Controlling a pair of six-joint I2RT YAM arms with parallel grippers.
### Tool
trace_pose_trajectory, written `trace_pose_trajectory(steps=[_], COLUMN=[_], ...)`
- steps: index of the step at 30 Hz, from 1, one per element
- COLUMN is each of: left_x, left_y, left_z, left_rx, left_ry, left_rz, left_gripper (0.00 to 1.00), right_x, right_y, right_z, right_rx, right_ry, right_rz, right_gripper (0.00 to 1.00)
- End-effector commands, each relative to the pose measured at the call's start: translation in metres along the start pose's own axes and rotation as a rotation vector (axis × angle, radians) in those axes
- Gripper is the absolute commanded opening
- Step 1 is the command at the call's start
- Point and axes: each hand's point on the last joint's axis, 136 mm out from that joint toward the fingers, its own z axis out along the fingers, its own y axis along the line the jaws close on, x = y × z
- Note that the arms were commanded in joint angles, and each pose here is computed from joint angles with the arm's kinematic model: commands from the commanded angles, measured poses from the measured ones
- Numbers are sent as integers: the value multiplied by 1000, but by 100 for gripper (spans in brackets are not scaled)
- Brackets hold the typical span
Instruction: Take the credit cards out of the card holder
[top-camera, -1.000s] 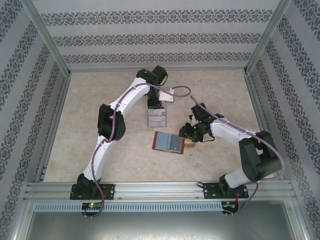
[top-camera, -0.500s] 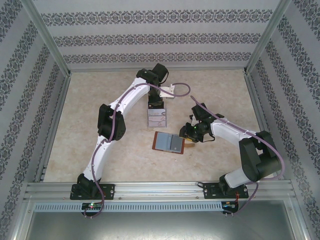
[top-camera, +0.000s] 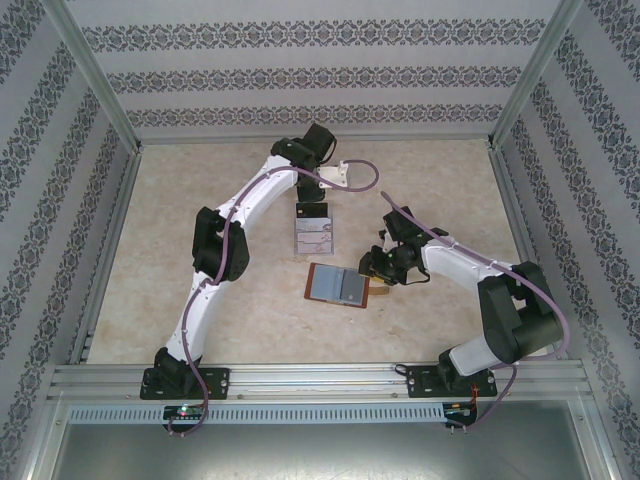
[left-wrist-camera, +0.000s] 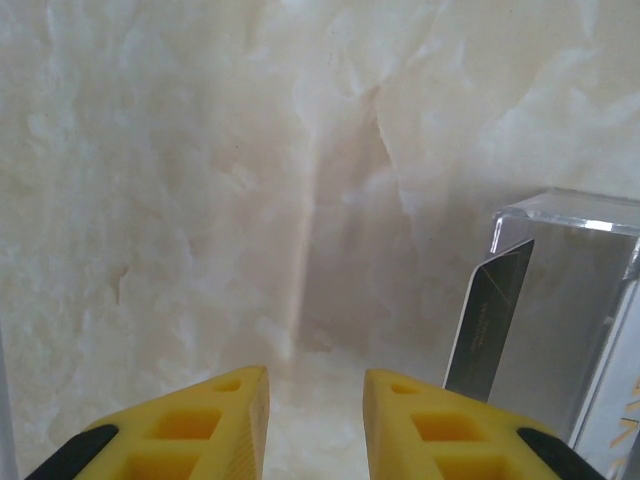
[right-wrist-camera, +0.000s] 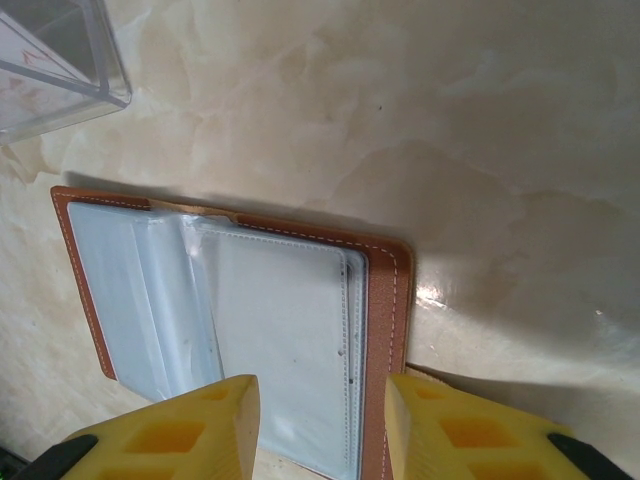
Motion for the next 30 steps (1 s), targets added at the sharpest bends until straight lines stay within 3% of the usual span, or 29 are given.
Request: trace_pose_trajectory(steps=[1, 9, 19, 24, 30], left_x=[4, 7, -2, -17, -24], left_y=[1, -20, -7, 13, 15], left_z=[-1, 11, -8, -30, -48], left_rx=[5, 84, 35, -34, -3], left_ry=[-6, 0, -41, -120, -154], left_rz=[-36, -47, -82, -233, -436], left_gripper=[31, 30, 30, 27, 28], right_x=[1, 1, 0, -2, -4], right_y=[-4, -4, -2, 0, 2], right_z=[0, 1, -1, -3, -5], right_rx=[-1, -4, -7, -10, -16], right_ry=[-4, 0, -7, -15, -25], right_rz=[-2, -3, -5, -9, -13], right_gripper=[39, 40, 39, 39, 39])
